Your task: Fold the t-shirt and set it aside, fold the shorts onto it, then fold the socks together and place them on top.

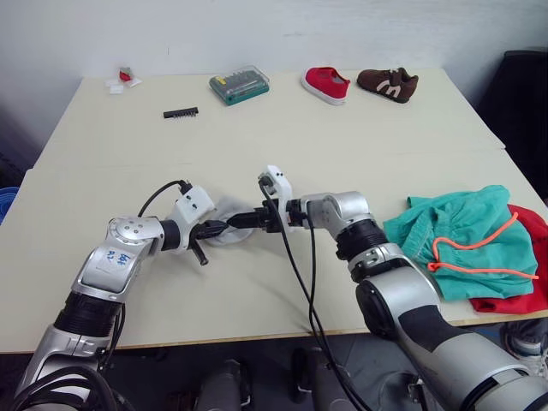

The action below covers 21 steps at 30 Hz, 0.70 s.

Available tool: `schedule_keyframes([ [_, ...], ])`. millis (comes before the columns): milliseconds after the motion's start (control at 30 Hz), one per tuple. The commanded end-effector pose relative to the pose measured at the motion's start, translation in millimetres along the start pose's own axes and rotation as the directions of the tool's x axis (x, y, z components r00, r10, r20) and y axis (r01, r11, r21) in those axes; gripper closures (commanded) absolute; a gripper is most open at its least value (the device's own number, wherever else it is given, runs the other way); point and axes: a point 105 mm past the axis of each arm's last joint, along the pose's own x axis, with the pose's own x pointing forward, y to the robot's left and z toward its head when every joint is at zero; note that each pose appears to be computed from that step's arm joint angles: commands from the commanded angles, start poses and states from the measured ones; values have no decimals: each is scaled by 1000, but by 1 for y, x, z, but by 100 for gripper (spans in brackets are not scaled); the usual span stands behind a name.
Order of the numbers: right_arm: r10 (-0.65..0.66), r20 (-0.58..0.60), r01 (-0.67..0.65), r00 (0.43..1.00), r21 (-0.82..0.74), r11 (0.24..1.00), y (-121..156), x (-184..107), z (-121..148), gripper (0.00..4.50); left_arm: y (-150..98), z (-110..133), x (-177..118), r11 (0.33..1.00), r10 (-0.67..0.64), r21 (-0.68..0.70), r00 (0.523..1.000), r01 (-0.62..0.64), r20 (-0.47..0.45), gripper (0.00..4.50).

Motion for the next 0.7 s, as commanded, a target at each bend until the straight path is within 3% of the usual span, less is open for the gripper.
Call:
schedule_keyframes([
  [33, 14, 32, -16, 999, 88, 996, 0, 2, -3, 237, 7, -13, -5, 999, 43, -14, 998, -43, -43, 450],
  [233, -16, 67, 8, 998, 109, 994, -5, -4, 1, 439, 6, -10, -4, 999, 37, -12, 999, -37, -26, 450],
  [333, -19, 93, 8, 995, 118, 993, -4, -8, 7, 449, 6, 2, -6, 999, 13, -36, 999, -11, 37, 450],
  [367, -26, 106, 14, 994, 111, 994, -4, -13, 11, 449, 4, 14, -9, 997, -15, -70, 994, 23, 105, 450],
  [467, -33, 154, 19, 988, 88, 996, -1, -30, 24, 450, -1, 46, -25, 982, -112, -116, 954, 150, 279, 367],
  [533, -35, 182, 21, 983, 80, 997, 2, -41, 29, 450, -4, 56, -33, 971, -162, -112, 930, 209, 329, 311],
  [633, -65, 262, 62, 963, 18, 998, 13, -90, 37, 450, -19, 85, -49, 924, -316, -51, 832, 379, 456, 219],
  [700, -102, 301, 112, 948, -16, 994, 22, -123, 34, 450, -28, 94, -53, 894, -395, 0, 789, 448, 471, 161],
])
